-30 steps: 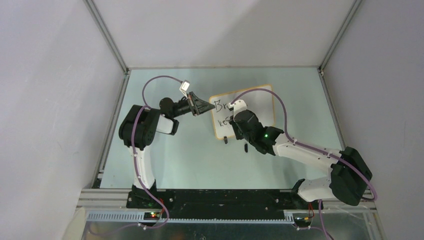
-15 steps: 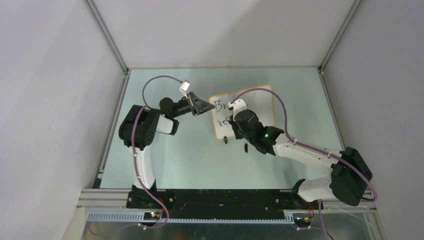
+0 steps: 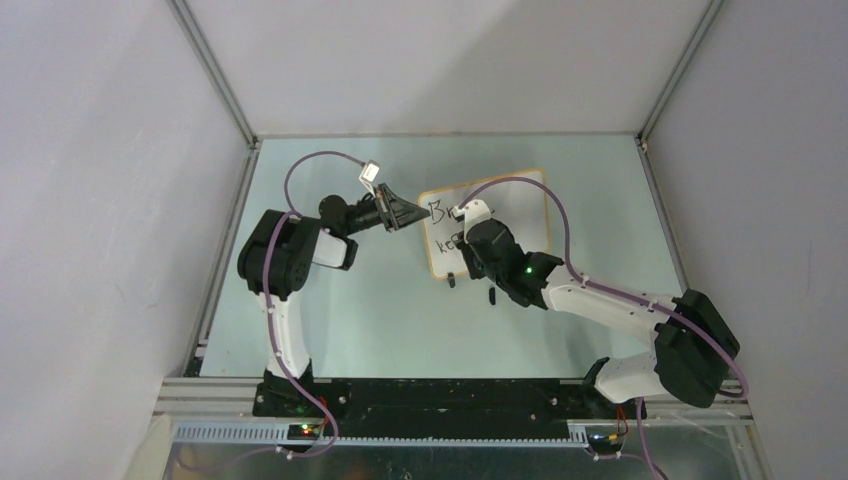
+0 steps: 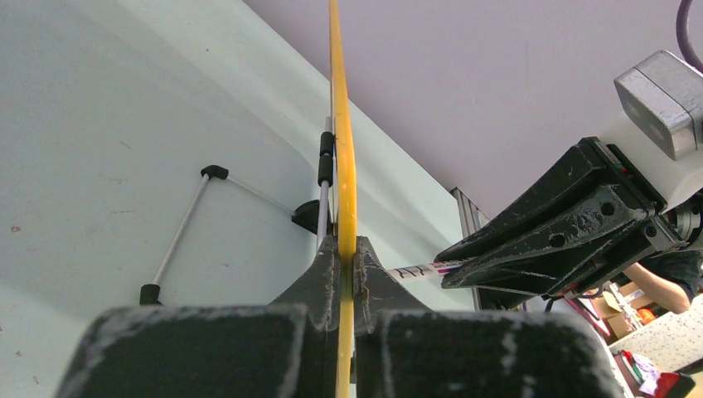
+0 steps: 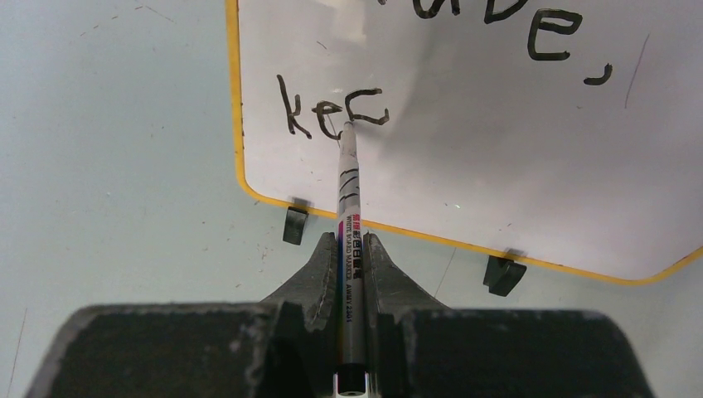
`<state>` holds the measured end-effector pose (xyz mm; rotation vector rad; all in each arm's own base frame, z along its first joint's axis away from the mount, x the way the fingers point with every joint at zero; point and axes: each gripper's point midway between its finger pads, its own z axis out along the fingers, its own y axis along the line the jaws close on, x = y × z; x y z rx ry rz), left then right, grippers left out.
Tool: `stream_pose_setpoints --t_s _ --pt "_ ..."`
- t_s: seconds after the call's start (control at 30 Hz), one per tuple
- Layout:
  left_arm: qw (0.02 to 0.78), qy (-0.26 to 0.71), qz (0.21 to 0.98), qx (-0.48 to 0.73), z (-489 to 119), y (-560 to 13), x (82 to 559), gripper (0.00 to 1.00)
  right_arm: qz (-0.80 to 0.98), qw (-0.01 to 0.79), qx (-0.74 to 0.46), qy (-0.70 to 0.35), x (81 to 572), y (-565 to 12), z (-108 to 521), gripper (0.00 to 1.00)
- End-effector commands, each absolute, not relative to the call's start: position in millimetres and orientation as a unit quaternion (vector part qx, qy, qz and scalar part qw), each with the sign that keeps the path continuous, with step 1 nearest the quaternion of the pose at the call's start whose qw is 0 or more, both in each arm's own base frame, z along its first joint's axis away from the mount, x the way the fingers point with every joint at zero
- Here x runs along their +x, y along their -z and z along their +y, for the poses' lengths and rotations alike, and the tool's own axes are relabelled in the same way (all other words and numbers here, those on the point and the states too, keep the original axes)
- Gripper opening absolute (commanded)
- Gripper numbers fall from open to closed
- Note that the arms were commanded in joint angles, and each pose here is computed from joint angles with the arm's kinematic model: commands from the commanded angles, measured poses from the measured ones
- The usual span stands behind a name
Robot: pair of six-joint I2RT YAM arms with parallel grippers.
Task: Write a sentence on the whiteboard
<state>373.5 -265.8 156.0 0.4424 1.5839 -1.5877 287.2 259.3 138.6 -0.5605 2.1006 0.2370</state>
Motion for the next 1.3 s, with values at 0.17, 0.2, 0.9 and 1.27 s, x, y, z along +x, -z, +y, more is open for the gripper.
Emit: stream_pose_setpoints --t_s 0.17,0.2,0.9,1.27 --pt "0.427 0.638 0.604 0.216 -271.8 -171.9 363.9 0.0 0.837 0.492 -0.213 -0.106 299.0 -162.3 263.7 0.0" --pt "0.427 0.638 0.604 0.216 -271.8 -172.1 363.9 0.0 0.837 0.492 -0.214 -0.108 298.9 -162.6 264.5 0.0" --pt "0.426 0.638 0.603 0.217 -272.3 -172.3 364.0 0.0 0.849 0.474 -0.215 -0.093 297.2 -153.9 259.0 0.0" --pt "0.425 0.639 0.604 0.217 -272.7 -172.0 364.0 0.0 0.856 0.462 -0.216 -0.087 289.7 -147.0 252.9 0.0"
